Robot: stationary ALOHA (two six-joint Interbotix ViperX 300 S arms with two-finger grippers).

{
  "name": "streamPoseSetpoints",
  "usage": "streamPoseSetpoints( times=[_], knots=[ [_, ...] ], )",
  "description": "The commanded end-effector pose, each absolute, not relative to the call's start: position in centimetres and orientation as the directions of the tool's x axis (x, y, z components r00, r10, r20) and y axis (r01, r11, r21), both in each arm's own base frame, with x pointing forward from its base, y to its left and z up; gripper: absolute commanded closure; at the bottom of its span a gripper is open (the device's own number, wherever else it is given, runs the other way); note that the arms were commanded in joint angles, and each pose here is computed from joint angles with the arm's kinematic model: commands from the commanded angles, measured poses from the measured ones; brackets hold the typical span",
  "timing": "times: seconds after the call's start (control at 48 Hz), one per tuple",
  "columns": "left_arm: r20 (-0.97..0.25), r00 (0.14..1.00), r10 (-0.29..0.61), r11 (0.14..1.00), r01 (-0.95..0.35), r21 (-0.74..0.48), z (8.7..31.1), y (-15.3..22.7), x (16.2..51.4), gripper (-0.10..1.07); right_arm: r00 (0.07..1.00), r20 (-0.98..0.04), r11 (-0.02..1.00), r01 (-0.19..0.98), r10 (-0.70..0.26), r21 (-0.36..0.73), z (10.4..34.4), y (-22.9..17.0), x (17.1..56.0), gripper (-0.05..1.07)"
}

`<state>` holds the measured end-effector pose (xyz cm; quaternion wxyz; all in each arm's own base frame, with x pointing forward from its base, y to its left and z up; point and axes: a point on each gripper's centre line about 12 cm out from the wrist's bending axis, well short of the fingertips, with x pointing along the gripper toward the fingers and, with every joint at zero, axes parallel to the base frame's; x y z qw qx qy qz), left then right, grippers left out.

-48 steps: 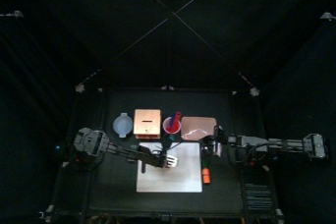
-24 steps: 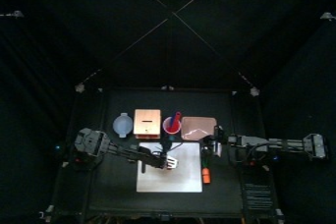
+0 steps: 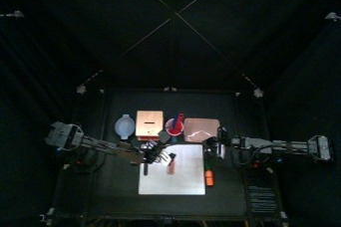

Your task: Put salmon sushi onto cutting board

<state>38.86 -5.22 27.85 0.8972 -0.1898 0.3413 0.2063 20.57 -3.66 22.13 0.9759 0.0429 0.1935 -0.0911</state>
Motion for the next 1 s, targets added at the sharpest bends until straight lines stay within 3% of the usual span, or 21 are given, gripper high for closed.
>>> streamPoseSetpoints(
  times=[0.0, 0.146, 0.333, 0.521, 0.979],
  knots=[
    [-0.627, 0.755, 0.191, 0.907, -0.380, -0.182, 29.3, -6.1, 37.2, -0.01, 0.915, -0.368, 0.980, 0.195, -0.164, 0.049, 22.8, -3.7, 20.9, 1.00],
    [-0.552, 0.830, 0.082, 0.979, -0.172, -0.113, 28.2, -7.1, 34.8, -0.01, 0.911, -0.380, 0.979, 0.197, -0.163, 0.051, 22.3, -3.7, 20.7, 1.00],
    [-0.482, 0.876, -0.002, 1.000, -0.011, -0.024, 27.2, -7.1, 32.6, -0.01, 0.903, -0.400, 0.975, 0.209, -0.161, 0.081, 21.5, -3.6, 20.4, 1.00],
    [-0.430, 0.902, -0.039, 0.999, 0.030, -0.026, 27.8, -6.2, 31.1, -0.01, 0.906, -0.392, 0.970, 0.218, -0.160, 0.107, 21.7, -3.6, 20.4, 1.00],
    [-0.380, 0.918, -0.112, 0.992, 0.080, -0.098, 26.2, -3.8, 29.1, -0.01, 0.911, -0.383, 0.973, 0.209, -0.156, 0.101, 22.1, -3.5, 20.6, 1.00]
  ],
)
